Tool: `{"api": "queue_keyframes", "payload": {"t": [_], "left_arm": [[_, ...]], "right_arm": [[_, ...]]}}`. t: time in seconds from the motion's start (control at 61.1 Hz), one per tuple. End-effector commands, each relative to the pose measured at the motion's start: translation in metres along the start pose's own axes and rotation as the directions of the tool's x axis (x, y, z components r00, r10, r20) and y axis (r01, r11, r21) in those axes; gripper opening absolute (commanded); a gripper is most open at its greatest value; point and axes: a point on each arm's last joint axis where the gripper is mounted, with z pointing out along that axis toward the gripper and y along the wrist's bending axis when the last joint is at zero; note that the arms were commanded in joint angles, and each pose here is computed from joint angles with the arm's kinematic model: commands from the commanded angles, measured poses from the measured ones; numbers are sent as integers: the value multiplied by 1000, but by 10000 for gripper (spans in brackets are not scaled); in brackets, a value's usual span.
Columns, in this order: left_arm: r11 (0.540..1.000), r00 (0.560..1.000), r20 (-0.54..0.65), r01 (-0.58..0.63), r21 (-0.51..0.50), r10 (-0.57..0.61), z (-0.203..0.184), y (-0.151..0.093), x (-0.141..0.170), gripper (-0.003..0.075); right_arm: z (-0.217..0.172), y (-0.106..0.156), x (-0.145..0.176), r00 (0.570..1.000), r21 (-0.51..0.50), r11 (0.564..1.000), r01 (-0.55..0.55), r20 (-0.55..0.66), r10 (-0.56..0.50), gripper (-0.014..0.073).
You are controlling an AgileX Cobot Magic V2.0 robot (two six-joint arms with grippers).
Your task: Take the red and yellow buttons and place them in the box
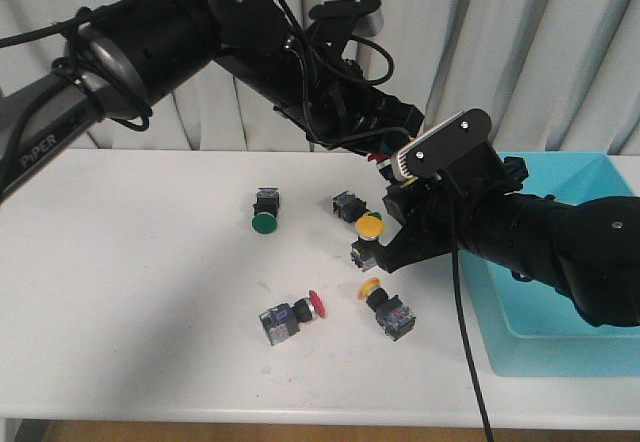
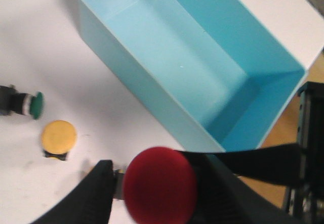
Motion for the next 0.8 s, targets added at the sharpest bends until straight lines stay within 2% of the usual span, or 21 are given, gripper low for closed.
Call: {"api": "queue_keyframes", "payload": {"t": [0.0,0.246,0.393,0.54,0.622,0.688,0.786], "left_arm": [[994,982,161,-90,-61,99,-53,-17,-17,380],[987,954,260,-125,-96,147,-94,-31,-21,372],[949,930,270,-178,-259,248,-124,-29,-21,304],[872,912,257,-178,-456,320,-160,-24,-17,165],[783,901,234,-160,-601,364,-180,-16,-16,69],[724,904,221,-127,-678,365,-191,-11,-15,0],[669,921,195,-88,-738,337,-196,-4,-12,-8]], "right_arm": [[-12,-14,-18,997,92,995,-43,71,37,-8],[-12,-16,-18,997,121,992,-39,72,31,-8],[-15,-31,-17,996,271,960,-69,79,50,-8],[-20,-46,-14,995,436,894,-101,68,79,-4],[-22,-49,-12,997,477,876,-74,38,63,-4],[-22,-50,-10,998,483,873,-63,20,60,-3],[-23,-52,-9,997,486,871,-71,20,71,-3]]}}
